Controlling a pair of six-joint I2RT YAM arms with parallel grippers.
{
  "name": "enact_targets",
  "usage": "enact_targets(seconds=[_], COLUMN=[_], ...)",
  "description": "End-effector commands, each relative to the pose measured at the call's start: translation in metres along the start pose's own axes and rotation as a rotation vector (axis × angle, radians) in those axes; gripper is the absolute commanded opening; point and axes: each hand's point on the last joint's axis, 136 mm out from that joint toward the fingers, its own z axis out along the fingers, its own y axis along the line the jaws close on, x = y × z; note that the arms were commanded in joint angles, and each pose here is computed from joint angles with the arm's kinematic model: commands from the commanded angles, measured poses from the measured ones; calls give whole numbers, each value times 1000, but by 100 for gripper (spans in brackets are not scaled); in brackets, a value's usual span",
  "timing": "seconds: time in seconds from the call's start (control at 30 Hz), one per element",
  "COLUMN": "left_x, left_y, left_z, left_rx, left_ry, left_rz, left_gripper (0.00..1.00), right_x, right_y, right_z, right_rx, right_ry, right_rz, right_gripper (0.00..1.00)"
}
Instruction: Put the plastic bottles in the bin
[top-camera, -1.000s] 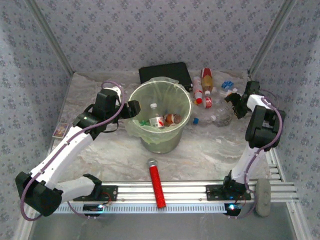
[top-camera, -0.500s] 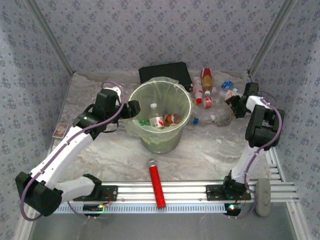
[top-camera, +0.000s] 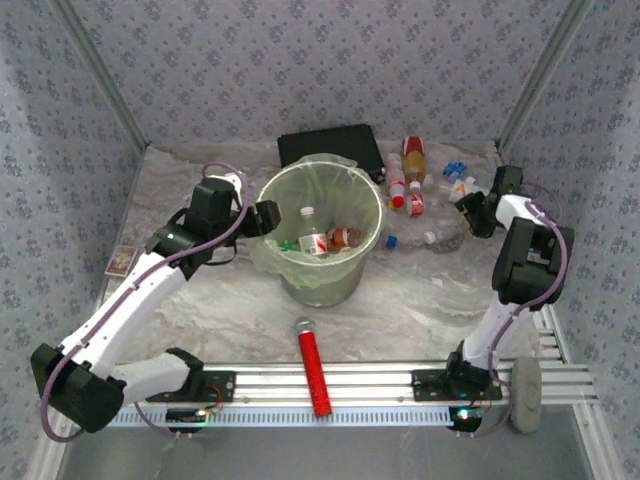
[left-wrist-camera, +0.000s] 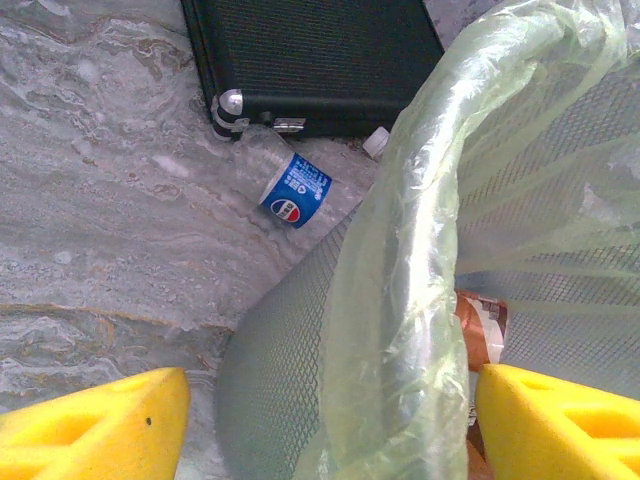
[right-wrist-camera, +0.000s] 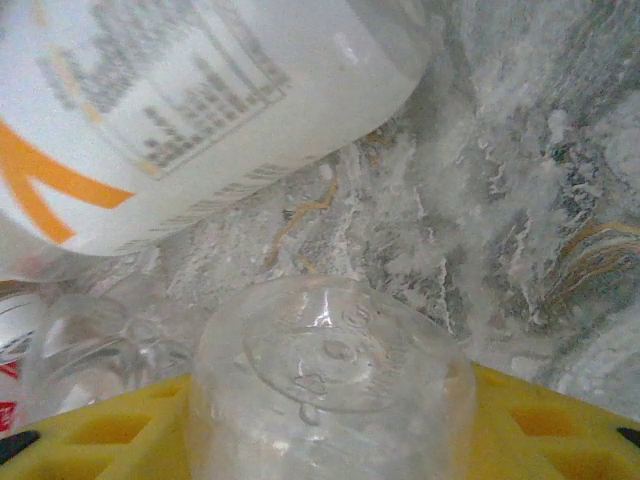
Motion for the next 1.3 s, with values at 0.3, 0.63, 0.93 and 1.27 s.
enact_targets(seconds=[0.3,0.63,0.93,1.27], left_x=[3,2,1,1], left_y=[5,3,1,-1], left_z=[-1,0,-2,-2], left_rx=[-10,-2,1,6], left_ry=[13,14,15,15], left_rz=[3,0,6,2], left_gripper=[75,75,75,75], right_x=[6,36,109,213], right_y=[57,147,236,291], right_z=[-111,-220,-310,-335], right_rx=[-157,-358,-598,-778], right_ry=[-50,-114,-167,-10], right_rz=[-202,-441,-770,-1063], right_gripper=[57,56,49,48])
